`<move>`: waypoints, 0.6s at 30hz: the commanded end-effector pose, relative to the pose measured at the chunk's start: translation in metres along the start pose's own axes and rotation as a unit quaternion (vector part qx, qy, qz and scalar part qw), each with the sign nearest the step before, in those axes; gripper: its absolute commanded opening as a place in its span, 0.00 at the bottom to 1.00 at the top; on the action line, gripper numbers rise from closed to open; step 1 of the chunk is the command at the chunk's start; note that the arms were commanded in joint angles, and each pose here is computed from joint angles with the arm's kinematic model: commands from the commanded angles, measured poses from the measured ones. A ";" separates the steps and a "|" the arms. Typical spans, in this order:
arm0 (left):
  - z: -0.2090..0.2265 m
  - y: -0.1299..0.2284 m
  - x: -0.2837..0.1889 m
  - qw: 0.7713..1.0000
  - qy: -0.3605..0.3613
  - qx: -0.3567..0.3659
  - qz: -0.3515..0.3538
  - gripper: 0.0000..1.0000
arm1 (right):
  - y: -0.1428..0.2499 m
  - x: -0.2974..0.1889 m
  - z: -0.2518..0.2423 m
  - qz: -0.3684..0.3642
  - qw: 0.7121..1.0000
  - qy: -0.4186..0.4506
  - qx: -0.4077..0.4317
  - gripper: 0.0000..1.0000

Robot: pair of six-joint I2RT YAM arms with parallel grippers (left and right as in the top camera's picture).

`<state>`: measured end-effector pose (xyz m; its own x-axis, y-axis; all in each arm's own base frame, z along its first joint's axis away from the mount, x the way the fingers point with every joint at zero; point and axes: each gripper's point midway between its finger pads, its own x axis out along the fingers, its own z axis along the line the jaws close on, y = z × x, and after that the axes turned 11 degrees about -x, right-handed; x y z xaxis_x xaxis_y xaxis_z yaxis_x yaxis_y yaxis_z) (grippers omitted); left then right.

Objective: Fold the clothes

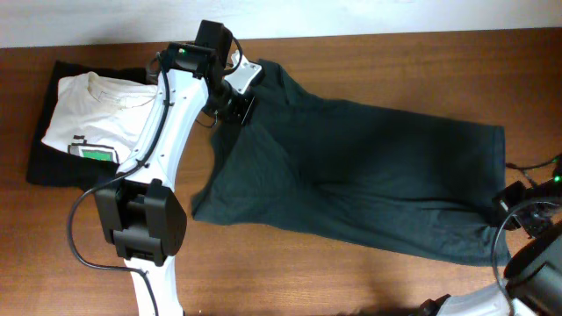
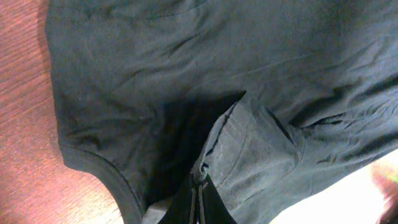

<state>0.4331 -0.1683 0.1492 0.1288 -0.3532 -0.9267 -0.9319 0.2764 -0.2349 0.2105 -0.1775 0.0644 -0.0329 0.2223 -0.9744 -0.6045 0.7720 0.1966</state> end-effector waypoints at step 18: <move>-0.007 -0.001 -0.014 1.000 0.000 0.015 -0.012 0.07 | -0.013 0.044 -0.015 -0.094 0.994 0.017 0.047 0.52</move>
<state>0.4305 -0.1676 0.1486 0.1183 -0.3500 -0.9292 -0.9344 0.2774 -0.2235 0.2091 -0.1865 0.0329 0.0618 0.0677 -0.9958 -0.5586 0.8292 0.0217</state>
